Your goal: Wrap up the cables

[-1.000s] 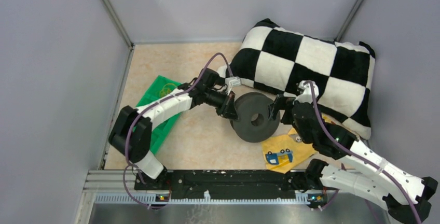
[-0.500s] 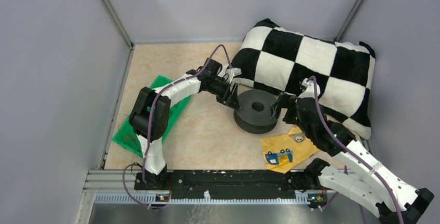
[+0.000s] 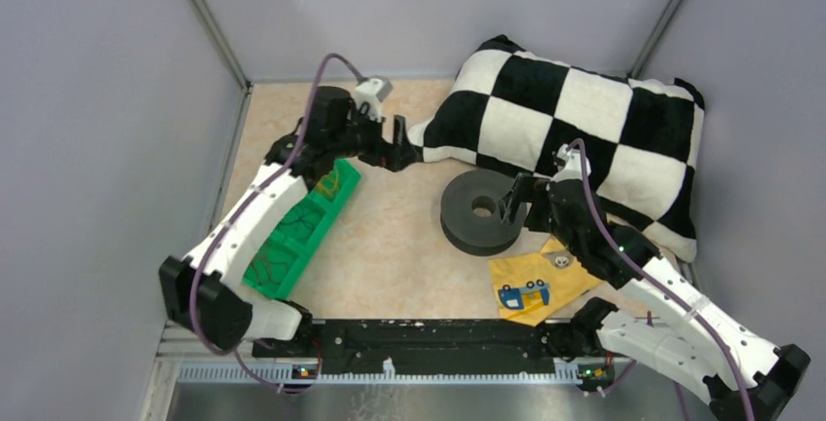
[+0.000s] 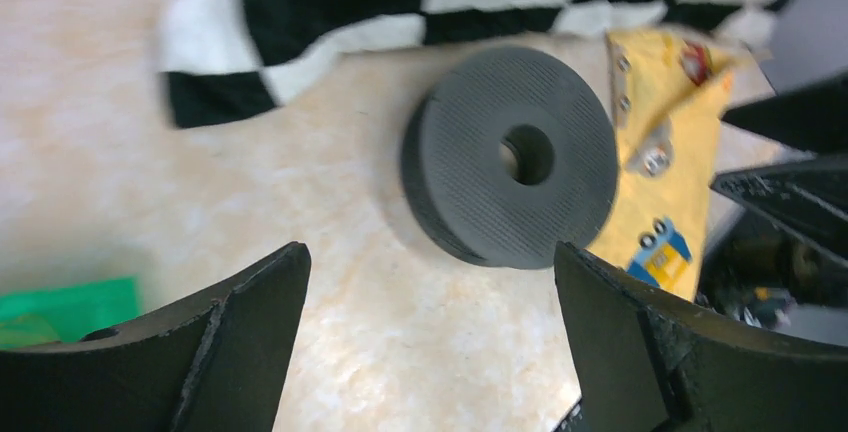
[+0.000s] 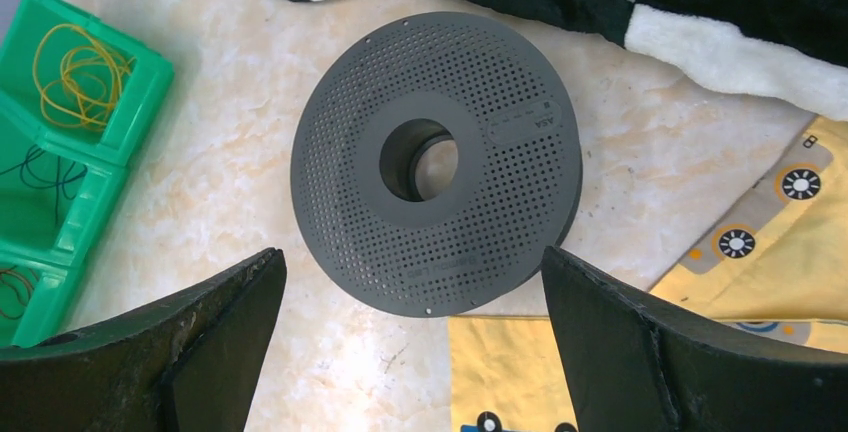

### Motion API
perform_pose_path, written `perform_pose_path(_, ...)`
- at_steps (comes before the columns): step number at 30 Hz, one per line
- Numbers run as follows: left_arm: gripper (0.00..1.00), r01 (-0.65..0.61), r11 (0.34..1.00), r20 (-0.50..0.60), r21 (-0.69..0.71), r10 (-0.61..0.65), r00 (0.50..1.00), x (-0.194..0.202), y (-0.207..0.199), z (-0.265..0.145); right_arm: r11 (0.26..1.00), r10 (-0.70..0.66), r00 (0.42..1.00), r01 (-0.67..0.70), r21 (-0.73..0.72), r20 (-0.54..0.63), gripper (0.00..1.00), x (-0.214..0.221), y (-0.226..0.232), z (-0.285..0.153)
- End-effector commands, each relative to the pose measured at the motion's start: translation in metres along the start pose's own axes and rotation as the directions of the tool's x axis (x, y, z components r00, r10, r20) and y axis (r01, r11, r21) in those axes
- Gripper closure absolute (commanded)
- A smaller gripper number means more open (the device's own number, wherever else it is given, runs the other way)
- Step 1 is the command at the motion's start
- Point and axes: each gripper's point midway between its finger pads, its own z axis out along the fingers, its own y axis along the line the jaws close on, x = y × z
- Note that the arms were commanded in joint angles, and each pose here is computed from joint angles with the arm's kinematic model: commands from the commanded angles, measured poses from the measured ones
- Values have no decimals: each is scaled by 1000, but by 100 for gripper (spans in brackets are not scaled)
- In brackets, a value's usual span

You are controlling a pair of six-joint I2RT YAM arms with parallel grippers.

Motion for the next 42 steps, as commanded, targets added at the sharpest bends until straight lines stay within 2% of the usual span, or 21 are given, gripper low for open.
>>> perform_pose_path(1,2,192,927,115,-323,-163,980,3,66,-52,997,24,999,-21,-75,42,1,-17,20,3)
perform_pose_path(3,2,315,823,179,-473,-260,949,9,105,-78,997,23,999,-20,-78,45,1,-18,22,4)
perform_pose_path(6,2,371,665,244,-648,-280,929,23,148,-109,995,31,999,-27,-96,44,1,-17,26,5)
perform_pose_path(8,2,375,598,264,-709,-267,927,30,165,-121,993,35,999,-31,-110,37,1,-15,27,6)
perform_pose_path(11,3,418,448,305,-790,-304,902,48,197,-136,993,43,998,-39,-115,36,1,-14,27,5)
perform_pose_path(13,8,452,375,326,-810,-352,877,61,215,-138,992,46,998,-41,-117,41,1,-15,27,3)
perform_pose_path(14,9,457,358,324,-814,-373,869,67,221,-135,992,47,998,-42,-117,45,1,-16,27,1)
perform_pose_path(19,18,490,365,333,-792,-414,847,75,241,-109,992,52,997,-46,-116,56,1,-20,26,-3)
perform_pose_path(22,31,502,318,354,-804,-422,835,81,255,-103,992,52,997,-45,-116,55,1,-20,26,-3)
perform_pose_path(25,40,516,319,361,-795,-434,825,85,260,-94,993,52,997,-45,-113,57,1,-21,25,-4)
perform_pose_path(31,49,508,267,360,-819,-451,817,102,274,-88,992,55,997,-48,-112,58,1,-21,25,-4)
perform_pose_path(38,62,513,265,350,-817,-479,805,111,281,-78,992,58,997,-51,-116,57,1,-22,27,-4)
perform_pose_path(40,69,510,266,344,-818,-485,804,113,282,-75,992,58,997,-51,-116,59,1,-22,26,-5)
perform_pose_path(42,87,508,277,337,-815,-486,806,112,282,-74,992,57,997,-50,-113,57,1,-22,26,-5)
